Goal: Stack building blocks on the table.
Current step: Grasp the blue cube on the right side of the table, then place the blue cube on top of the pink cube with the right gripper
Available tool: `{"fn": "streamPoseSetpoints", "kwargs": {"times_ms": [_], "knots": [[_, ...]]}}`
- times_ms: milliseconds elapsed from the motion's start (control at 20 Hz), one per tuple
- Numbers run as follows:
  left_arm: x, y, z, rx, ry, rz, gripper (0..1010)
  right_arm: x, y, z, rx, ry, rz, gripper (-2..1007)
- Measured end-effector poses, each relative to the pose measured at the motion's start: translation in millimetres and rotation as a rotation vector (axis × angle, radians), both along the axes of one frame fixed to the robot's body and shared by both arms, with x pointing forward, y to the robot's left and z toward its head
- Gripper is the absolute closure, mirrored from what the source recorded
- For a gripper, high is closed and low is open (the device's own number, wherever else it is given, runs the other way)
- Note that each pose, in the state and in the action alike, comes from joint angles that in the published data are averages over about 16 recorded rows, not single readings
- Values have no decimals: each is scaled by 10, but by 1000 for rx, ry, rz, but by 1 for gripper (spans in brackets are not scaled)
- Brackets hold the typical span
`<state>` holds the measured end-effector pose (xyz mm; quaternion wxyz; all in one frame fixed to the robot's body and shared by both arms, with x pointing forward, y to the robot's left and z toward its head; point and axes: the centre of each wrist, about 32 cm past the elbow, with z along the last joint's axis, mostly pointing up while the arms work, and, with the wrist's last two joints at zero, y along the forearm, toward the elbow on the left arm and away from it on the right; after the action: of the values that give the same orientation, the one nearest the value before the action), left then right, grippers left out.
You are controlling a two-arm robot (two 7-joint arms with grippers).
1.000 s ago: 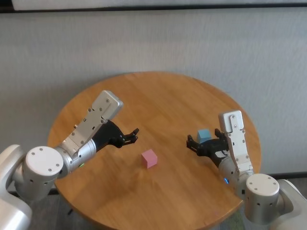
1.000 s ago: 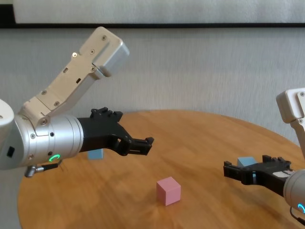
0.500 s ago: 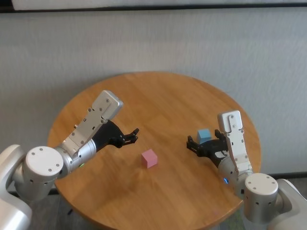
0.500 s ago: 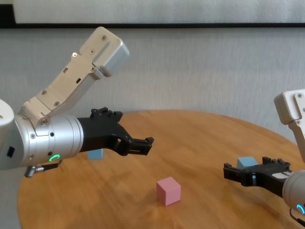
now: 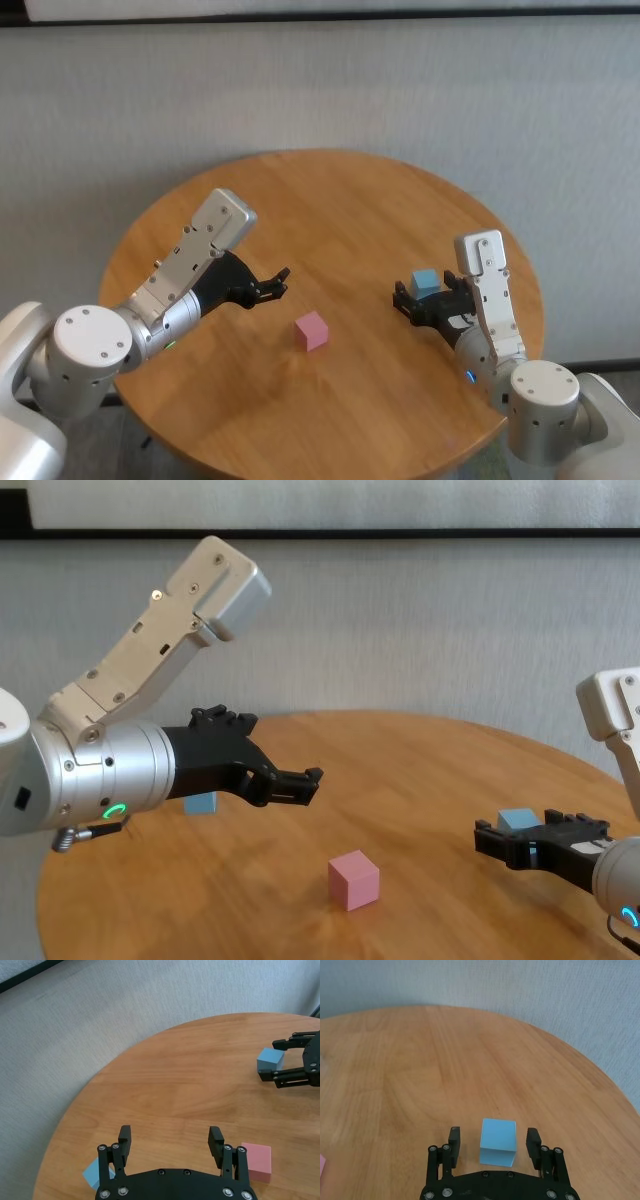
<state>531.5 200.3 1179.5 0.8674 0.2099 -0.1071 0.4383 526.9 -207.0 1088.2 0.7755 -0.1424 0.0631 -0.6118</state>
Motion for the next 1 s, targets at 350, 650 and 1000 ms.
{"fn": "streamPoseSetpoints", "kwargs": {"times_ms": [350,650,1000], "knots": [[0,0,0,0,0,0,10,2,-4,2,3,4,-6,368],[0,0,0,0,0,0,10,-8,-6,15,6,5,-3,539],[0,0,0,0,0,0,10,-57,6,84,12,-28,38,636]]}}
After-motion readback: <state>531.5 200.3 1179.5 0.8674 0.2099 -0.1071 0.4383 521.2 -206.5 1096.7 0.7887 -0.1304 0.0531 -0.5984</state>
